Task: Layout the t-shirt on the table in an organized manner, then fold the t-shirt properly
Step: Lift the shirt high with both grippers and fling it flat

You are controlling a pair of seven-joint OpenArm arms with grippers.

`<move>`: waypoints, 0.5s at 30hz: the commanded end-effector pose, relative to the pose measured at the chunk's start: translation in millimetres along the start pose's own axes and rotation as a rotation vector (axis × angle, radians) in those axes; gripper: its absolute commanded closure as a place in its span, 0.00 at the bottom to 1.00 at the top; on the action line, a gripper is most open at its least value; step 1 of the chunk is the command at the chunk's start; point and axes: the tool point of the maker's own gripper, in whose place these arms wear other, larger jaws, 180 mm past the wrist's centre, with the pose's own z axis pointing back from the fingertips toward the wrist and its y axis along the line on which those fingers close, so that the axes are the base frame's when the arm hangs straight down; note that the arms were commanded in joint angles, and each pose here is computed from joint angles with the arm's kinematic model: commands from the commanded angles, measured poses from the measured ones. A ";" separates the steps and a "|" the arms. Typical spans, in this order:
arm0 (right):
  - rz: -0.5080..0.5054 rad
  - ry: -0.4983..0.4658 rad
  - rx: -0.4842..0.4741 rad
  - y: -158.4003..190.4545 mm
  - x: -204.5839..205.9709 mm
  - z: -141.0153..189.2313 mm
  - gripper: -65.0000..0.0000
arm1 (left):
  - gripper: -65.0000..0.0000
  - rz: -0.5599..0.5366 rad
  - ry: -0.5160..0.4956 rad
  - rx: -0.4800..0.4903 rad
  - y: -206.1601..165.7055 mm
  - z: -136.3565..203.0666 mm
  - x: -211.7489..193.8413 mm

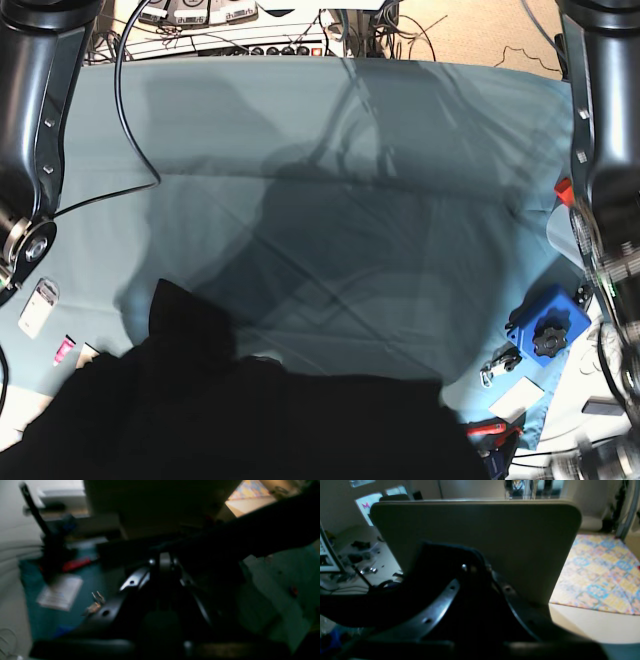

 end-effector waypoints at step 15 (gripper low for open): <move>-0.066 0.192 -0.049 0.8 -188.2 88.5 1.00 | 1.00 0.155 0.022 0.055 44.7 63.4 -135.5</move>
